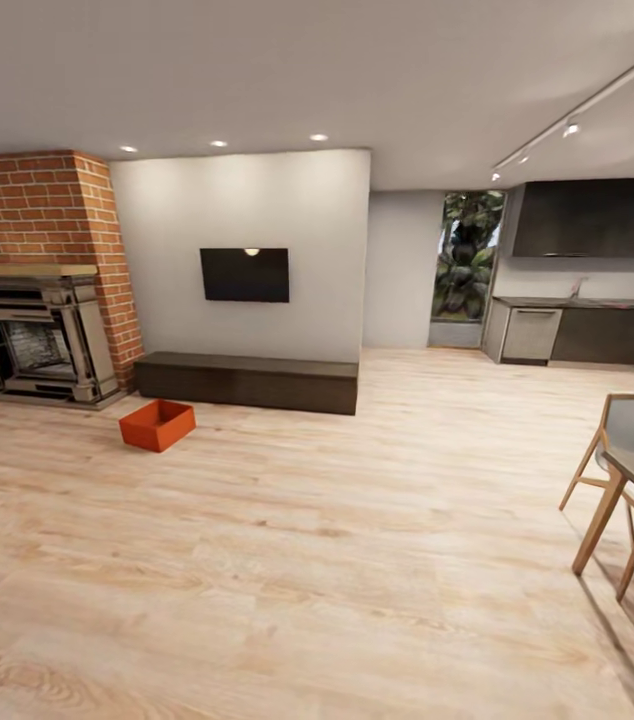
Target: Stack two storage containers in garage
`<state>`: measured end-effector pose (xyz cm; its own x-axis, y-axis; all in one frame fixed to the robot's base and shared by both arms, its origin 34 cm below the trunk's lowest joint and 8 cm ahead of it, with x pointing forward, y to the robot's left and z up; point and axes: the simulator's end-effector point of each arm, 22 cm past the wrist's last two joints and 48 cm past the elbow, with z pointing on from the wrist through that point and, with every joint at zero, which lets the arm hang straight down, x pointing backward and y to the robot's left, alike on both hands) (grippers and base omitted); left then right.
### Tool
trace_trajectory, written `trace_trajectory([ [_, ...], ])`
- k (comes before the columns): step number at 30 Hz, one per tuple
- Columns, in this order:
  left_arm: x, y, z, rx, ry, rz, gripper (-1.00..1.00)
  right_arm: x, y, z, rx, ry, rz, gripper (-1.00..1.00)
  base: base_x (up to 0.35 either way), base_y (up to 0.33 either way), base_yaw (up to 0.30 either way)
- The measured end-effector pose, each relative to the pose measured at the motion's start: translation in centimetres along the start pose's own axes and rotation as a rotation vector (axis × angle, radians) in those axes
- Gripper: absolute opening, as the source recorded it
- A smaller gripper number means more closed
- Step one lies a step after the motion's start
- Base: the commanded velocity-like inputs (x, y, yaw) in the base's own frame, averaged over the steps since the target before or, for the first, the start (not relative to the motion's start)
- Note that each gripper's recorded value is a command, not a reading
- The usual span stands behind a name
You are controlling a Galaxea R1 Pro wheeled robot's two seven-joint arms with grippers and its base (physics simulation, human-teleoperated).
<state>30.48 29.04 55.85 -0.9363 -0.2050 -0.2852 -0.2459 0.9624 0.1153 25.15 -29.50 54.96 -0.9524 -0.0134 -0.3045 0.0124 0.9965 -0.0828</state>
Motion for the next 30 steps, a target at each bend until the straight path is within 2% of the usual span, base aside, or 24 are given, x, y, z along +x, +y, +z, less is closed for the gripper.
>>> trace_trajectory([
  [30,-0.03,0.00,0.00,0.000,-0.001,-0.002,1.00,0.01,-0.13,0.00,0.002,0.000,0.000,1.00,0.323,0.000,0.000],
])
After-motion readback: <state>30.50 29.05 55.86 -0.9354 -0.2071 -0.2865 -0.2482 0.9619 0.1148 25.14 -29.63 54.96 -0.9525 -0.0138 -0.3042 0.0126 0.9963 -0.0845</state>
